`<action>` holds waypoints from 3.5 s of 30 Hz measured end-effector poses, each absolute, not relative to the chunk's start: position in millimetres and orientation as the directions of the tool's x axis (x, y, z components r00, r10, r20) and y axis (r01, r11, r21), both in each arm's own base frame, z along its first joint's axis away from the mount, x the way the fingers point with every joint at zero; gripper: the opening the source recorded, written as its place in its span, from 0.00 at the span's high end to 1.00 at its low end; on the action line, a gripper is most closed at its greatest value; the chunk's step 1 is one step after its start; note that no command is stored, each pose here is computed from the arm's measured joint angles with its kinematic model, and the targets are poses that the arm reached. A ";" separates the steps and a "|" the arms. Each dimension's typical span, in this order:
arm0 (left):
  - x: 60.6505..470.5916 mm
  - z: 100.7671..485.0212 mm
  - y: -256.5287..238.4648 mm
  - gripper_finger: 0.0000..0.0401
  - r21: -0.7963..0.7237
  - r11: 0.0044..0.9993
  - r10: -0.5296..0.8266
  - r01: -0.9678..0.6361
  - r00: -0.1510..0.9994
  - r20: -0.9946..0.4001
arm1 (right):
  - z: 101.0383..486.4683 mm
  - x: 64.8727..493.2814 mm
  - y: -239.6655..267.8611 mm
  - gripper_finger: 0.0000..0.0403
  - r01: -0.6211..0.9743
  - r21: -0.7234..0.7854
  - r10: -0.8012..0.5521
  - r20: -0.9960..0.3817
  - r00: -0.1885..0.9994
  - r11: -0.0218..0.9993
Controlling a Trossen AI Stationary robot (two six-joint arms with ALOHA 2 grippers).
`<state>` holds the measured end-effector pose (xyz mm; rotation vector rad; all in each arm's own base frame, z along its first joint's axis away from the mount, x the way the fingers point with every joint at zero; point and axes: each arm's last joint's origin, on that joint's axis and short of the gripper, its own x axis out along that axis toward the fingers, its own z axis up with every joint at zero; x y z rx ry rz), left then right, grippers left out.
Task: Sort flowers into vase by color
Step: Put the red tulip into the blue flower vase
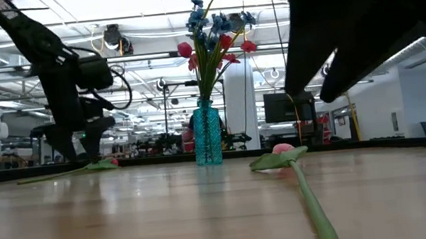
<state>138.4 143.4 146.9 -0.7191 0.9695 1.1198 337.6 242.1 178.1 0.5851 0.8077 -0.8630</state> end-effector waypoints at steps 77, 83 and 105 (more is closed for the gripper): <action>149.6 291.8 87.3 0.97 -0.062 0.974 0.219 -0.217 0.975 0.031 | 130.5 335.3 239.3 0.55 0.754 0.195 -0.458 -0.691 0.560 0.627; 162.5 285.0 89.7 0.97 -0.041 0.980 0.196 -0.196 0.981 0.007 | 130.0 335.3 239.4 0.55 0.748 0.190 -0.457 -0.689 0.563 0.636; 192.5 264.8 86.9 0.98 0.214 0.955 0.060 -0.206 0.839 0.541 | 143.0 327.6 161.8 0.55 0.728 -0.316 -0.681 -0.679 0.274 0.608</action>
